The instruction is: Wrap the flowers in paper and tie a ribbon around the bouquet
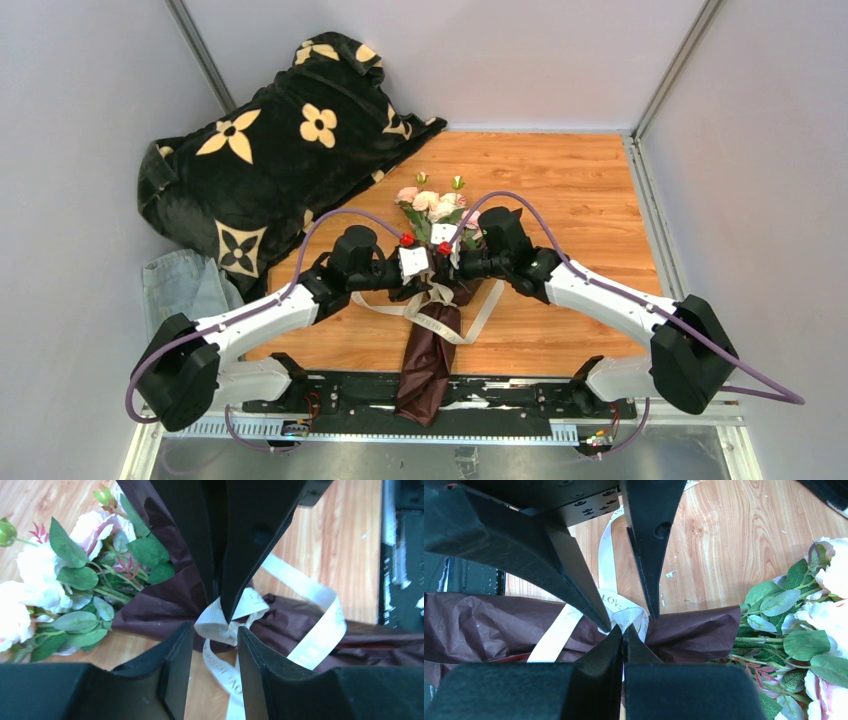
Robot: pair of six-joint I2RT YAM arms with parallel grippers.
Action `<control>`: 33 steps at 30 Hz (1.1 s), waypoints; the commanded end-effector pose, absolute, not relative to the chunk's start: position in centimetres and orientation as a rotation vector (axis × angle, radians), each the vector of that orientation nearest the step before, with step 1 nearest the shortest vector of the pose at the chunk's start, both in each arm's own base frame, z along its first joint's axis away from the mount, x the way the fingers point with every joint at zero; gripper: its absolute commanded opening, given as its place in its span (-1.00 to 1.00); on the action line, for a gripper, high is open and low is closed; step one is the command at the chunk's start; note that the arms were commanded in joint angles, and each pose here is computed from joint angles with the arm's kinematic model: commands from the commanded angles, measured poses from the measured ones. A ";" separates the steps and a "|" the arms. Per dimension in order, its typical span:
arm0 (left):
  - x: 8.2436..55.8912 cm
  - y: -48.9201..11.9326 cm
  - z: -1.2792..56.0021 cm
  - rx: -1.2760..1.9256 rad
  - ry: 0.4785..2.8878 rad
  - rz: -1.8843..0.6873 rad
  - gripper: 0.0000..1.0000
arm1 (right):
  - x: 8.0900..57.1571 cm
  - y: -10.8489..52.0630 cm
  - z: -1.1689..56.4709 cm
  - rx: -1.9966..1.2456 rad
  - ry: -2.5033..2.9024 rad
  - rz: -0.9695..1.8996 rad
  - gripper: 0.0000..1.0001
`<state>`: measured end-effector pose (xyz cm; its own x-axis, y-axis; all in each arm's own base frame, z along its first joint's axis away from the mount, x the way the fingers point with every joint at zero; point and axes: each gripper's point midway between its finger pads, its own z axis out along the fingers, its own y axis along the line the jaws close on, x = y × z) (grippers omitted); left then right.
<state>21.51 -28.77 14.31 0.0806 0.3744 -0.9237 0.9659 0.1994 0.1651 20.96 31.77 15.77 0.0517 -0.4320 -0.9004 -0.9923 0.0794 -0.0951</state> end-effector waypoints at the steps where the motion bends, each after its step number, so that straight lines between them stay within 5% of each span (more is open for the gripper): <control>1: 21.9 -27.7 12.0 1.355 1.558 -0.692 -0.04 | 20.2 31.6 15.8 -1.497 1.518 0.846 -1.00; 6: 22.7 -27.3 11.6 1.128 1.721 -0.747 -0.09 | 19.8 31.5 15.7 -1.484 1.540 0.870 -1.00; 17: 21.6 -29.2 13.3 1.133 1.594 -0.891 0.00 | 20.0 31.9 15.7 -1.479 1.522 0.879 -1.00; 23: 22.1 -29.5 13.6 1.159 1.539 -0.866 -0.63 | 19.9 31.9 15.9 -1.483 1.516 0.885 -1.00; 30: 21.7 -29.7 13.5 1.184 1.527 -0.890 -1.00 | 19.6 31.8 16.1 -1.491 1.508 0.890 -0.98; 33: 22.0 -29.6 13.4 1.175 1.534 -0.870 -1.00 | 19.6 31.0 15.8 -1.501 1.567 0.857 -0.54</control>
